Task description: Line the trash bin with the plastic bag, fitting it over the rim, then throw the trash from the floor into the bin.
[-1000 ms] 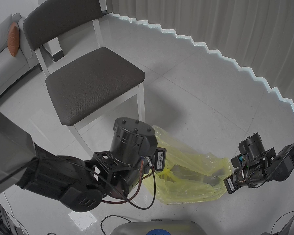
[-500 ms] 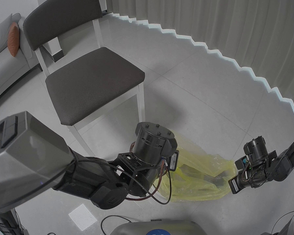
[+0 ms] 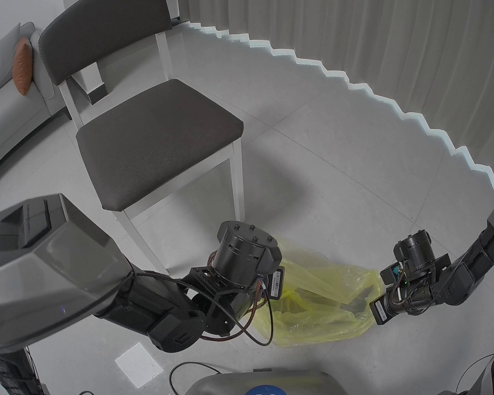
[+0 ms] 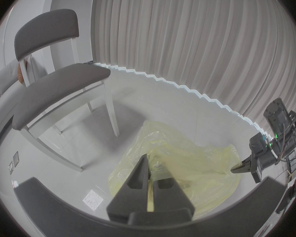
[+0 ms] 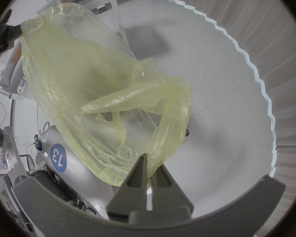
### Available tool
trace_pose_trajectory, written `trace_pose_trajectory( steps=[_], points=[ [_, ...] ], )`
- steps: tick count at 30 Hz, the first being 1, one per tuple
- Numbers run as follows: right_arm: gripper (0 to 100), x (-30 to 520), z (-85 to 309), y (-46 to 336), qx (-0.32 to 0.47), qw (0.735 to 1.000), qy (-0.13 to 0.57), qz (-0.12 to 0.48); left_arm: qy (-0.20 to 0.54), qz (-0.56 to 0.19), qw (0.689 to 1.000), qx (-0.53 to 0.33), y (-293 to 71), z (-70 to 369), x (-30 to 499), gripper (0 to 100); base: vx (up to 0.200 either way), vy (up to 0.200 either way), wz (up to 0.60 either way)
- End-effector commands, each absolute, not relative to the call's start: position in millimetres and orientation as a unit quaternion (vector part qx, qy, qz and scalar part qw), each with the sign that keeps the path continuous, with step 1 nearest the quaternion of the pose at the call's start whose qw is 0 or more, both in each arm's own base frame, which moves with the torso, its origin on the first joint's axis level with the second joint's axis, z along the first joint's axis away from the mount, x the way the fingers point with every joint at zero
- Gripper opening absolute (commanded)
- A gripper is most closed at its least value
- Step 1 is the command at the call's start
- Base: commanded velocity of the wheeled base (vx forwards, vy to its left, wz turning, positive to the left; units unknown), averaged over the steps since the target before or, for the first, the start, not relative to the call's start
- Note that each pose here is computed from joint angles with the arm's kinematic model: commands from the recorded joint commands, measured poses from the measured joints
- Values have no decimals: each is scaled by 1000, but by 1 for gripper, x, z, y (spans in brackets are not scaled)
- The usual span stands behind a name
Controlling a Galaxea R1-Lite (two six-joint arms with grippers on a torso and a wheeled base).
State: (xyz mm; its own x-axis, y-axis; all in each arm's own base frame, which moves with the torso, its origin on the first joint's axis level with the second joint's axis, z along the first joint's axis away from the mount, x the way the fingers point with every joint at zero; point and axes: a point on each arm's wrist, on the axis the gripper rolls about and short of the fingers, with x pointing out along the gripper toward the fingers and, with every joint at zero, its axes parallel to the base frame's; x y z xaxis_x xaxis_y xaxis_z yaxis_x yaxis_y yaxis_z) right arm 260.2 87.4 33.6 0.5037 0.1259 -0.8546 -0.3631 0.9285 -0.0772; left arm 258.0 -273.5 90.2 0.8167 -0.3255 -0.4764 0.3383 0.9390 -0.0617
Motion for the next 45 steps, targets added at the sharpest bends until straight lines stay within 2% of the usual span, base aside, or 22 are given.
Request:
trace_pose_trajectory(
  steps=[1,11,15,24,38,45],
  points=[
    [0,268,20,92,-127,847,493,152,266,-172,948,20,-266,81,254,0,0,0,0],
    [0,261,17,88,-144,834,503,174,291,-163,942,20,-258,69,247,0,0,0,0],
    [0,258,27,87,-154,839,488,182,290,-169,942,13,-252,79,245,0,0,0,0],
    [0,247,43,86,-162,830,501,186,305,-174,936,20,-234,79,226,0,0,0,0],
    [0,238,32,89,-170,813,522,194,331,-180,926,34,-231,64,221,0,0,0,0],
    [0,261,6,96,-168,801,544,187,340,-177,923,27,-236,35,246,0,0,0,0]
  ],
)
